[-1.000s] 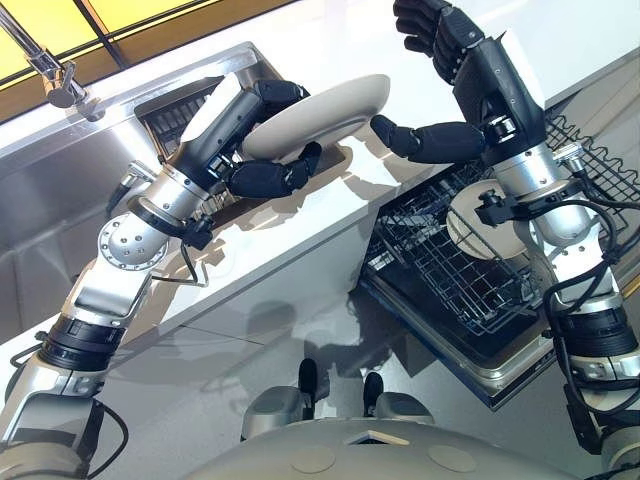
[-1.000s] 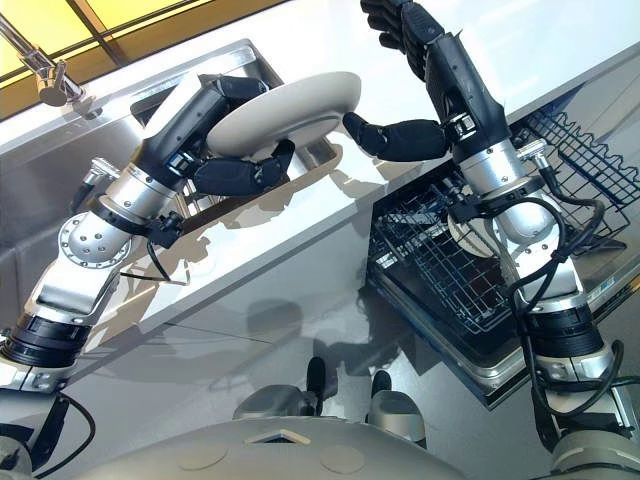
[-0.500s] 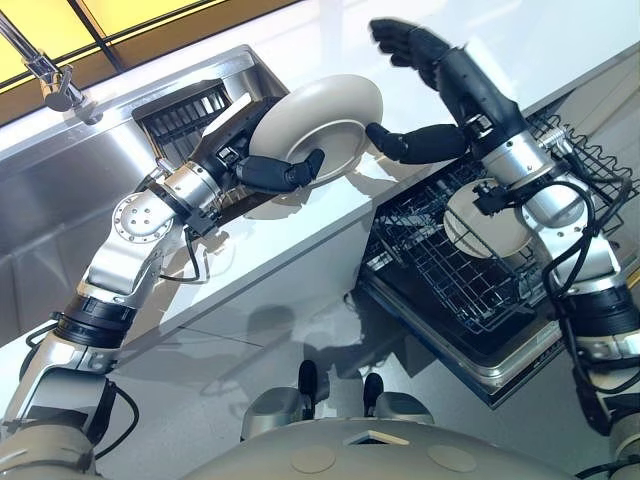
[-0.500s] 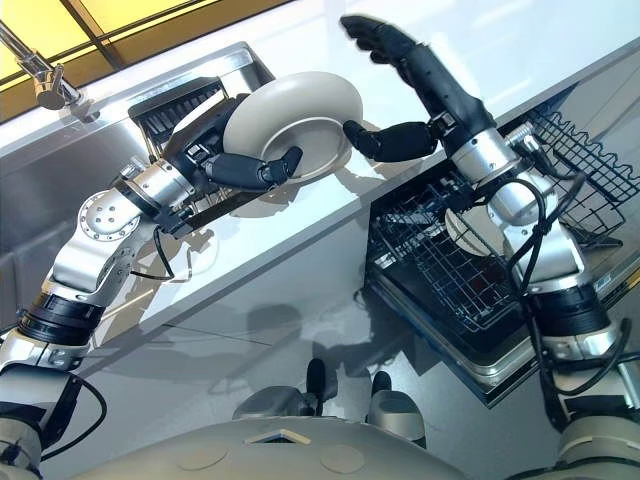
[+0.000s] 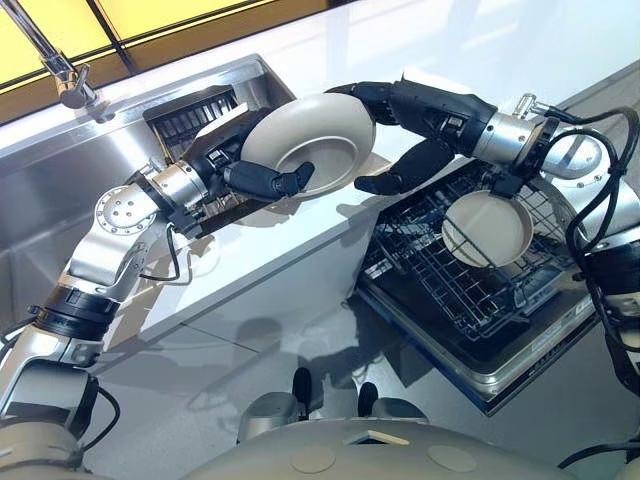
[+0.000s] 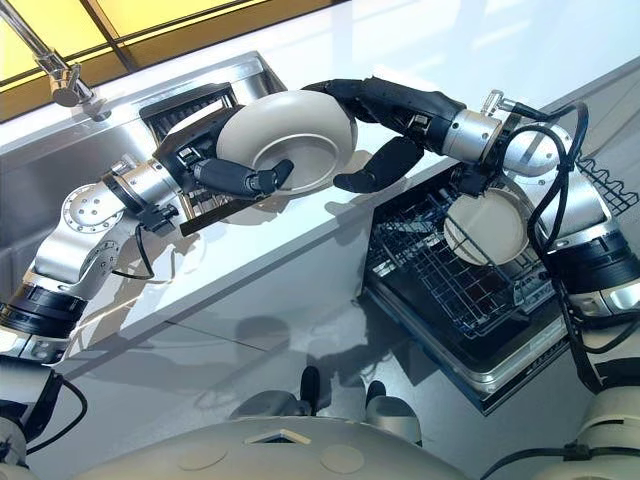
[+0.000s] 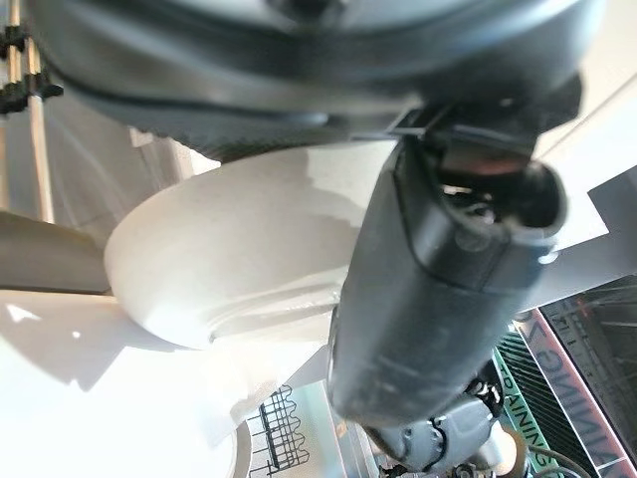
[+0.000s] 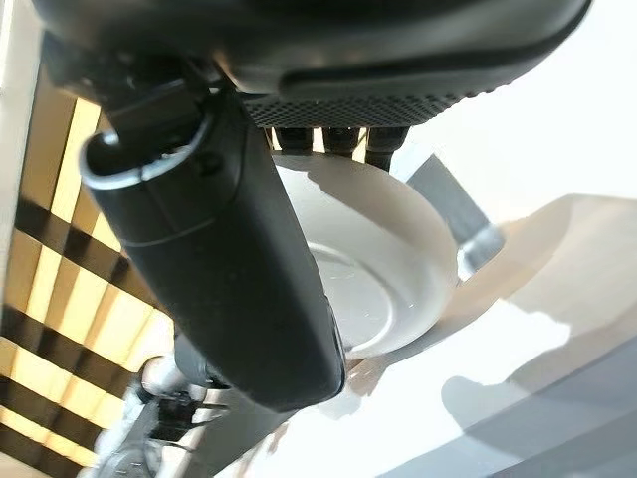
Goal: Pick up plates and place into dishwasher.
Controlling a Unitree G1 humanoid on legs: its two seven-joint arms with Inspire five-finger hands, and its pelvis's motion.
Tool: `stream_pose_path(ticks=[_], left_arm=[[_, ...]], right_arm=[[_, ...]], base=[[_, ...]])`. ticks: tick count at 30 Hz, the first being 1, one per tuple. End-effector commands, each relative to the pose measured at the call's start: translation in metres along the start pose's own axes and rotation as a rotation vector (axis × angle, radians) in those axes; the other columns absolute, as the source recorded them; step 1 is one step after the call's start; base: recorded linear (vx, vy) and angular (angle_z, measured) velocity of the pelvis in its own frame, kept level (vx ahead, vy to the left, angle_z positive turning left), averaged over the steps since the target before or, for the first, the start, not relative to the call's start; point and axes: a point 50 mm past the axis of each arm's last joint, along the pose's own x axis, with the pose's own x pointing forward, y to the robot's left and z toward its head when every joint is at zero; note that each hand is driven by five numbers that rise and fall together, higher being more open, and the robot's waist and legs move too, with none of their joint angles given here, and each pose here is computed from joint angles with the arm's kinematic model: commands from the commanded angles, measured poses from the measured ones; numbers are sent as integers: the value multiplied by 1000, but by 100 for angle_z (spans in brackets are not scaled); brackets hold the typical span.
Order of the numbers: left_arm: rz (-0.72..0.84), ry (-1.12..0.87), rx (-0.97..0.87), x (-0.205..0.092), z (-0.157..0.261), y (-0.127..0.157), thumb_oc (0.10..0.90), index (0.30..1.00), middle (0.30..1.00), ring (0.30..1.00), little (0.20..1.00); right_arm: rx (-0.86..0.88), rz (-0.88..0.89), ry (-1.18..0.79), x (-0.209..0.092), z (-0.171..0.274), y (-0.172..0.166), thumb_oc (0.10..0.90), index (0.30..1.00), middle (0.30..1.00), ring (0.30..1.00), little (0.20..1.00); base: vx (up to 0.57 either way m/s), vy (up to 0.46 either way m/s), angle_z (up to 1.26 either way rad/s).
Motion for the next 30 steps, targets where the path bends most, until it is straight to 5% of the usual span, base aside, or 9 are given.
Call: stream_pose_path(ticks=[1,12,15,16,30], left_arm=[[-33,-188,40,29,36,6,100,300,300,300,200],[8,-134,3,34,19,4,100,300,300,300,200],[16,-118,1,36,13,1,100,300,300,300,200],[14,-115,-9,36,12,1,100,300,300,300,200],[71,-133,-35,39,10,1,100,300,300,300,200]], right_arm=[[92,173,-253,31,34,17,800,900,900,900,900],[353,104,-416,49,39,23,800,900,900,900,900],[424,80,-441,53,38,25,353,516,516,516,453],[437,57,-446,54,37,26,108,307,307,307,208],[405,-67,-387,53,24,21,100,300,300,300,200]], base=[[0,0,0],[6,-2,2],[11,-6,0],[31,-19,0],[2,-2,1]])
